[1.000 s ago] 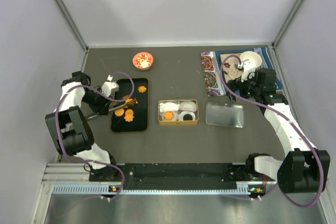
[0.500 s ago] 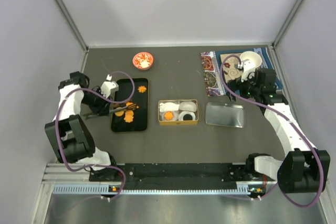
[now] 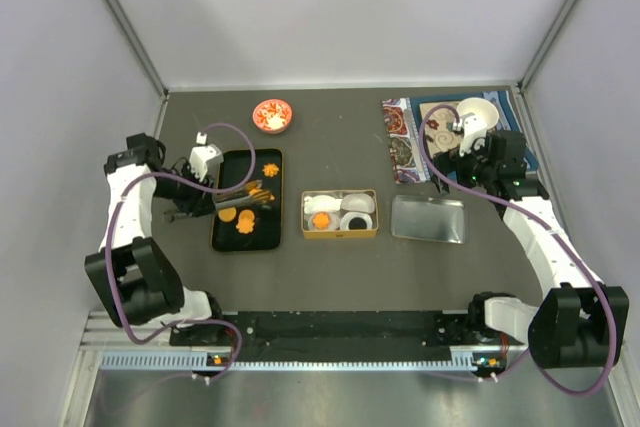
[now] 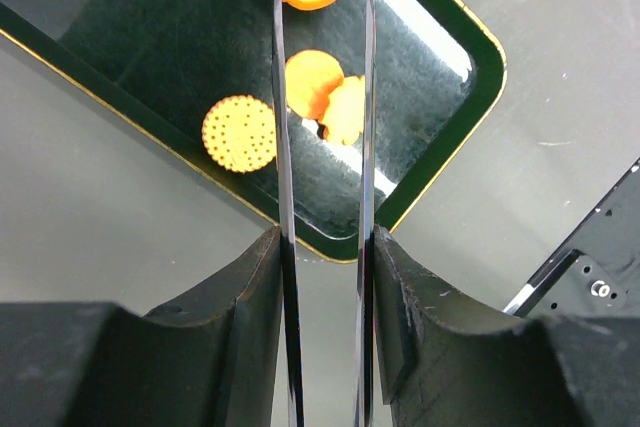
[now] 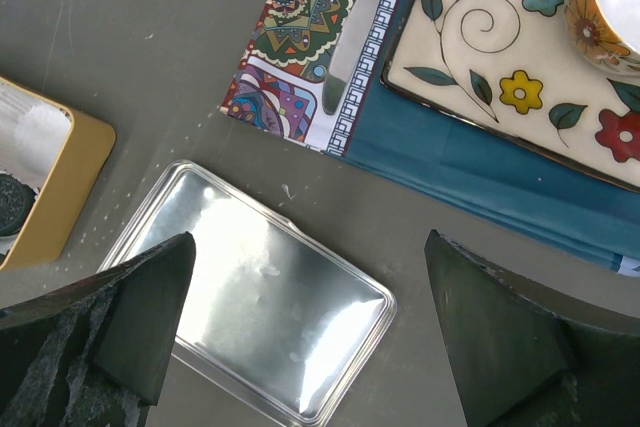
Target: Pack the cookies
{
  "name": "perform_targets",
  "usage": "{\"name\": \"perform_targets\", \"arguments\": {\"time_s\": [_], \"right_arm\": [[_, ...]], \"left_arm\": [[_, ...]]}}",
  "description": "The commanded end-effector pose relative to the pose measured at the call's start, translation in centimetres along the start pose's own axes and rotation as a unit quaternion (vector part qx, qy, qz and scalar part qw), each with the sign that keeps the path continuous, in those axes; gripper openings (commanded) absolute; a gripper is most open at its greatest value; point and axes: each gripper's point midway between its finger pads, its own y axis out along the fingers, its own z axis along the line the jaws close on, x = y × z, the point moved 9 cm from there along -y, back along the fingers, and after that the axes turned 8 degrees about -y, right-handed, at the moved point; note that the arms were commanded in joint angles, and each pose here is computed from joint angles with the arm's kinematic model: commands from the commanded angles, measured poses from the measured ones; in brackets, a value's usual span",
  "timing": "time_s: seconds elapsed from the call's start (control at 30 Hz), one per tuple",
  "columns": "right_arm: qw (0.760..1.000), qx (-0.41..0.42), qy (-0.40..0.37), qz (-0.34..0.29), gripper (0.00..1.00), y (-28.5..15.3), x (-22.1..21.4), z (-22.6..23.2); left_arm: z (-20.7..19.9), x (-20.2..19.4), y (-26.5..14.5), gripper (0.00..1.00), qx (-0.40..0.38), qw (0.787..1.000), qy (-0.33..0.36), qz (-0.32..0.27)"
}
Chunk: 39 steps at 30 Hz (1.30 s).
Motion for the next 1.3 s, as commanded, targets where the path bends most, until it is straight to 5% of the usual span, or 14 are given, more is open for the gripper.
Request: {"name": "perform_targets", "arguments": {"time_s": [0.0, 0.5, 1.27], "right_arm": [[0.999, -0.01, -0.013, -0.029, 0.99, -0.5, 2.0, -0.9], [1.0, -0.01, -0.012, -0.027, 0.99, -0.4, 1.9, -0.9], [1.0, -0.014, -0.016, -0.023, 0.99, -0.3, 1.8, -1.0]], "left_arm": [[-2.0, 2.2, -2.0, 0.0, -0.009, 0.997, 0.021, -0.068], [-7.5, 6.3, -2.7, 0.0, -0.06, 0.987, 0.061, -0.136], [-11.1, 11.8, 6.2, 0.0, -0.116, 0.981, 0.114, -0.109]]}}
